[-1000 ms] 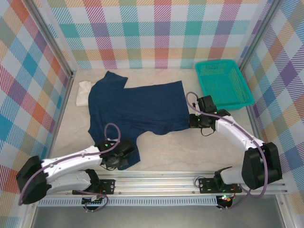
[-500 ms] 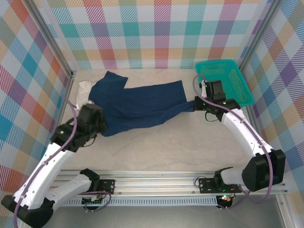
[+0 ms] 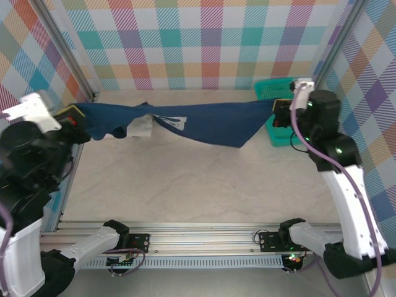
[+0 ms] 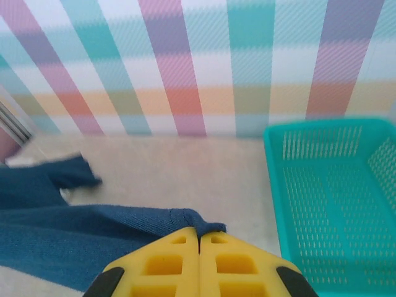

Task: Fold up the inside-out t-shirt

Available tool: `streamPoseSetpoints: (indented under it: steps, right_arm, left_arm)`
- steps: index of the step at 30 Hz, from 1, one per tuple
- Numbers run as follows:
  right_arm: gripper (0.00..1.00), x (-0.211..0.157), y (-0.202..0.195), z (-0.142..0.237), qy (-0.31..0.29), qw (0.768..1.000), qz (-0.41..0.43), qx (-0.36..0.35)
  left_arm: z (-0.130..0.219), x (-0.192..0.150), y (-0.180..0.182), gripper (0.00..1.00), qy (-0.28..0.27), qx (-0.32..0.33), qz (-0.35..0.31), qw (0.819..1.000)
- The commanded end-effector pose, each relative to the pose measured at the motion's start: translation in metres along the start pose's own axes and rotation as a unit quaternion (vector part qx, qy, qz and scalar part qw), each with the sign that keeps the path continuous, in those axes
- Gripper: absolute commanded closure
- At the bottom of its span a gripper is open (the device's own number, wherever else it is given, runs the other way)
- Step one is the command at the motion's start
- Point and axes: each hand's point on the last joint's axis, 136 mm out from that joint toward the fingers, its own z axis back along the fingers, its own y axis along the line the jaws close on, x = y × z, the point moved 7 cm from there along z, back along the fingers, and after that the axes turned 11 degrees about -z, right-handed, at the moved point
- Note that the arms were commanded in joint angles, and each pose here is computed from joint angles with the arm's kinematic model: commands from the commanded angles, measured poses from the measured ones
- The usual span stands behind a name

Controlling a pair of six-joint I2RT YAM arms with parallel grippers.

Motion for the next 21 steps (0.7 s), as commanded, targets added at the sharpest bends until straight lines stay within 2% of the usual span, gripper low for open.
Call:
streamPoseSetpoints:
  steps: [1, 6, 10, 14, 21]
  right_arm:
    - [0.97, 0.016, 0.005, 0.046, -0.032, 0.999, 0.008, 0.014]
    - [0.97, 0.031, 0.011, 0.087, -0.068, 0.997, 0.009, 0.031]
    - [0.97, 0.037, 0.011, 0.086, -0.078, 0.997, 0.017, 0.023]
    - [0.97, 0.042, 0.008, 0.057, -0.079, 0.996, 0.028, -0.003]
    - [0.98, 0.068, 0.009, -0.038, -0.094, 0.993, 0.052, -0.044]
  left_arm:
    - [0.022, 0.028, 0.012, 1.00, -0.048, 0.020, -0.024, 0.998]
    - [0.031, 0.058, 0.015, 1.00, -0.082, 0.037, -0.043, 0.995]
    - [-0.003, 0.060, 0.003, 1.00, -0.059, 0.074, -0.082, 0.992]
    - [-0.048, 0.055, -0.018, 1.00, -0.032, 0.083, -0.108, 0.990]
    - [-0.137, 0.058, -0.042, 1.00, -0.016, 0.091, -0.119, 0.989]
